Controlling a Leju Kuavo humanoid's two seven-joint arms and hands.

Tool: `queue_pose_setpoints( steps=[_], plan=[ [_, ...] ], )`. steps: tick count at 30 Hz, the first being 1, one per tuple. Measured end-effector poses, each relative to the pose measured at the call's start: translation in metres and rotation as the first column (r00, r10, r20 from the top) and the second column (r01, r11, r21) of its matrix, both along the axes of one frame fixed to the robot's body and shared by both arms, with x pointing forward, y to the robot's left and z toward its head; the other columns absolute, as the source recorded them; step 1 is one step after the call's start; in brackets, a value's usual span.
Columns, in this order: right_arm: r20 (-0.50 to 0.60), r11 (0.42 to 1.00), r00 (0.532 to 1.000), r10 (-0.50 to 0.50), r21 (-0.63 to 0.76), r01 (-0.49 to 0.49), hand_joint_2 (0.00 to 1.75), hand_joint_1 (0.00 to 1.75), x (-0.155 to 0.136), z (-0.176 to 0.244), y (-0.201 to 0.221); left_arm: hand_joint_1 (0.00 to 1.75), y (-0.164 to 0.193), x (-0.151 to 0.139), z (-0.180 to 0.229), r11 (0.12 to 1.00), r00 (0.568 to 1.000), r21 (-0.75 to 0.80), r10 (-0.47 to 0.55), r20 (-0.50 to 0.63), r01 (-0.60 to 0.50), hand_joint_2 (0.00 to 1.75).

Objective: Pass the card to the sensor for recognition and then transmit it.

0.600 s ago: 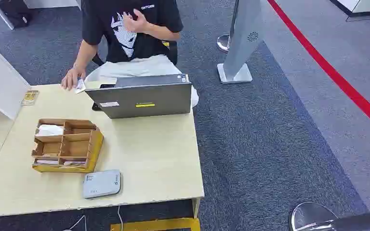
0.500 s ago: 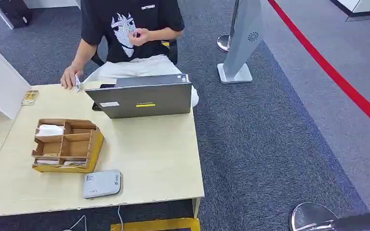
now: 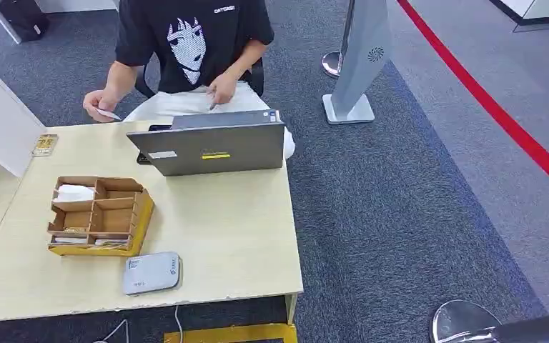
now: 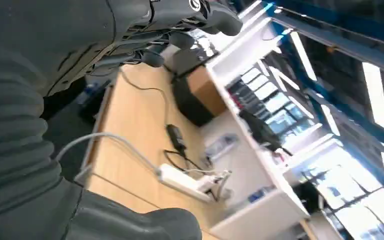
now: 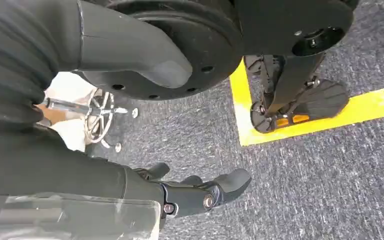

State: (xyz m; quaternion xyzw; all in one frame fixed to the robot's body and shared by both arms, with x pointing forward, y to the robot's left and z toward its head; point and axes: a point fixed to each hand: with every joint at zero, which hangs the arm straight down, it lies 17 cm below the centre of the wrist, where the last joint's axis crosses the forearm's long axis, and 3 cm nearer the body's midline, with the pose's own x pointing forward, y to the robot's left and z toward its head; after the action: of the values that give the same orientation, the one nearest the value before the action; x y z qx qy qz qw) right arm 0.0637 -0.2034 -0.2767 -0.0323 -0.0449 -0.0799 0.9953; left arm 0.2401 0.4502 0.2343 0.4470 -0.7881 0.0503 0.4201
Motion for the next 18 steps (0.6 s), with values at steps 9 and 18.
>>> queue_pose_setpoints(
  steps=[9,18],
  plan=[
    [-0.007,0.995,0.995,0.097,0.022,-0.097,1.75,0.0,0.0,0.0,0.002,0.0,-0.062,0.038,0.044,0.965,0.991,0.225,-0.13,-0.04,0.136,1.75],
    [0.008,0.985,0.986,0.169,0.03,-0.169,1.75,0.0,0.003,0.0,-0.001,0.0,-0.071,0.094,0.047,0.918,0.98,0.357,-0.124,-0.156,0.173,1.75]
  ],
)
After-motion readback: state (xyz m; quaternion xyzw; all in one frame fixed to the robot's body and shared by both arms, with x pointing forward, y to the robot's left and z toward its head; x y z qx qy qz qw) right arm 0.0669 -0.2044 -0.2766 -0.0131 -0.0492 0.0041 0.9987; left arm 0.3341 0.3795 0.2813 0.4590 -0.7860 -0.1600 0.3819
